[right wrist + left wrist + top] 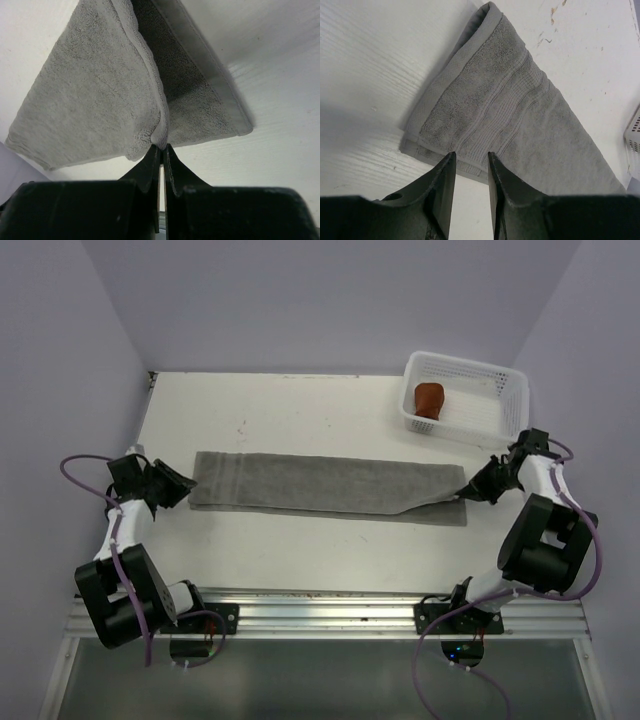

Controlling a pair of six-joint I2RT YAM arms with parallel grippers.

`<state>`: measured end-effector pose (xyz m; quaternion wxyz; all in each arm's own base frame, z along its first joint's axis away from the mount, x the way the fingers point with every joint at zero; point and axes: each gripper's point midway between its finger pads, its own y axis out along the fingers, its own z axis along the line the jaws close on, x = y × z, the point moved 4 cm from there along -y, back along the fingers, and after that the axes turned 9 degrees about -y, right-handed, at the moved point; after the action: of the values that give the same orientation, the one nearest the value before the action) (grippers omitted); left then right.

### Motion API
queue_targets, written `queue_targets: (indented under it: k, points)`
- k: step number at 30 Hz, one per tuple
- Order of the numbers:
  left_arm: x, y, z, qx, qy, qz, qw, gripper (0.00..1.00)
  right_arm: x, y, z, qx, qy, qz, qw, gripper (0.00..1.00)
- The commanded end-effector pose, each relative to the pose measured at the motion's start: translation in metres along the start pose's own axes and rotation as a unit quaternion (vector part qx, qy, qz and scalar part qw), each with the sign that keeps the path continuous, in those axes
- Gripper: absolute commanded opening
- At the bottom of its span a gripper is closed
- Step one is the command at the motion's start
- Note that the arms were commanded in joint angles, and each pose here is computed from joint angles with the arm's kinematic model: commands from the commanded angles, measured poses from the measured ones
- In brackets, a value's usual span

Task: Roll the towels
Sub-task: Fold the towel

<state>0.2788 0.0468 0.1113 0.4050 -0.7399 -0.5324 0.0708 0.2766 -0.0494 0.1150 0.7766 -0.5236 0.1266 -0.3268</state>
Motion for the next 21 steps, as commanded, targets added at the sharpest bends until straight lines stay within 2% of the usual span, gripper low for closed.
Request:
queue_targets:
  k: [1,13,18,21]
  points:
    - [0.009,-0.008,-0.008,-0.009,0.019,-0.018,1.0,0.36,-0.003,0.0,0.001,-0.003,-0.011,0.004,1.0,0.0]
    - [0.034,-0.018,-0.023,-0.002,0.048,-0.058,0.997,0.4,-0.006,-0.004,-0.003,-0.04,-0.035,0.007,0.999,0.02]
    - [0.033,-0.016,-0.026,-0.015,0.054,-0.053,0.997,0.41,-0.011,-0.003,-0.008,-0.063,-0.044,0.015,0.997,0.07]
    - [0.032,-0.013,-0.029,-0.02,0.064,-0.05,0.997,0.42,-0.01,-0.006,-0.01,-0.077,-0.051,0.011,0.996,0.16]
